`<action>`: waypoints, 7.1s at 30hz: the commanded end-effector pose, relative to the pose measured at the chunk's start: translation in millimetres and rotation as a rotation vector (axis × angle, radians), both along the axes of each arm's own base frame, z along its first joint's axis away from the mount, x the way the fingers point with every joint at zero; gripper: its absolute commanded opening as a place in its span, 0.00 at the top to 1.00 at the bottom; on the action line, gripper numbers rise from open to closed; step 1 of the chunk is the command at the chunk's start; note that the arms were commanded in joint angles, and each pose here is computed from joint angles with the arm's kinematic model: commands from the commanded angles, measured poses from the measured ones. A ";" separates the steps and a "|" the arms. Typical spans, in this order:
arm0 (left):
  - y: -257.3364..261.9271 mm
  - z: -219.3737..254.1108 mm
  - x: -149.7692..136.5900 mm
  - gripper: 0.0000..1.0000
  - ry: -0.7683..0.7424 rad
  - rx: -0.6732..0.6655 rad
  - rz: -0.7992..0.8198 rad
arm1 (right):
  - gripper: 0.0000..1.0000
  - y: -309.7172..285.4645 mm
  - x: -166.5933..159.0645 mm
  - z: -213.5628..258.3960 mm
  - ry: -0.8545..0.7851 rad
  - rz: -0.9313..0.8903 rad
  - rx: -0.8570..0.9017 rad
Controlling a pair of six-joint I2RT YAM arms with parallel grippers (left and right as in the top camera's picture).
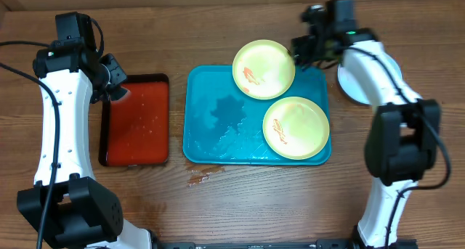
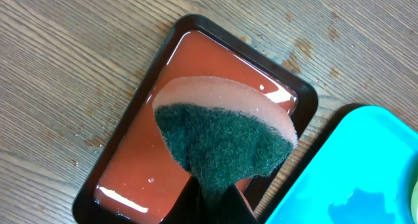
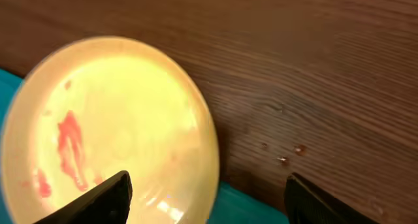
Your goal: Clean dirty plates on tray and stack at the side
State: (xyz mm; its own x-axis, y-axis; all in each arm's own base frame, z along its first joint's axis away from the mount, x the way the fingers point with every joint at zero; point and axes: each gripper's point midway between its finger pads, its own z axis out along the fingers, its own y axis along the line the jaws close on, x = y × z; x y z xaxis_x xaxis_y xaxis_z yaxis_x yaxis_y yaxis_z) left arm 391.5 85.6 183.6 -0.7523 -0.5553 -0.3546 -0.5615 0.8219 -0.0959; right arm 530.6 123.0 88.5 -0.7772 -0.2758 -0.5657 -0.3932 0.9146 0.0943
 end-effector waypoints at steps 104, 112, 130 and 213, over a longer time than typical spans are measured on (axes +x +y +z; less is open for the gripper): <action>-167.1 -169.2 35.9 0.96 0.309 0.217 -0.398 | 0.96 111.7 -110.6 -89.6 0.512 -0.154 0.045; -200.7 -131.4 58.4 0.96 0.226 0.039 -0.429 | 0.96 112.2 -109.9 -89.4 0.509 -0.153 0.047; -221.4 -199.2 27.8 0.96 0.388 0.007 -0.538 | 0.96 112.7 -108.4 -92.0 0.500 -0.153 0.052; -3.2 -21.2 21.5 0.96 0.131 -0.044 0.022 | 0.96 -295.9 -75.7 -24.2 0.456 -1.000 0.281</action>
State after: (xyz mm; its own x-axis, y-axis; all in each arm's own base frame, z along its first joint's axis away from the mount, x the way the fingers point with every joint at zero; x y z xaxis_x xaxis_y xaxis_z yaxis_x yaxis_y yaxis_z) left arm 411.6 84.5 165.3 -0.7814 -0.5771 -0.2374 -0.5844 0.8102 -0.0460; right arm 451.2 -176.0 75.7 -0.7429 0.6523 -0.1505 0.6070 0.7512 0.2593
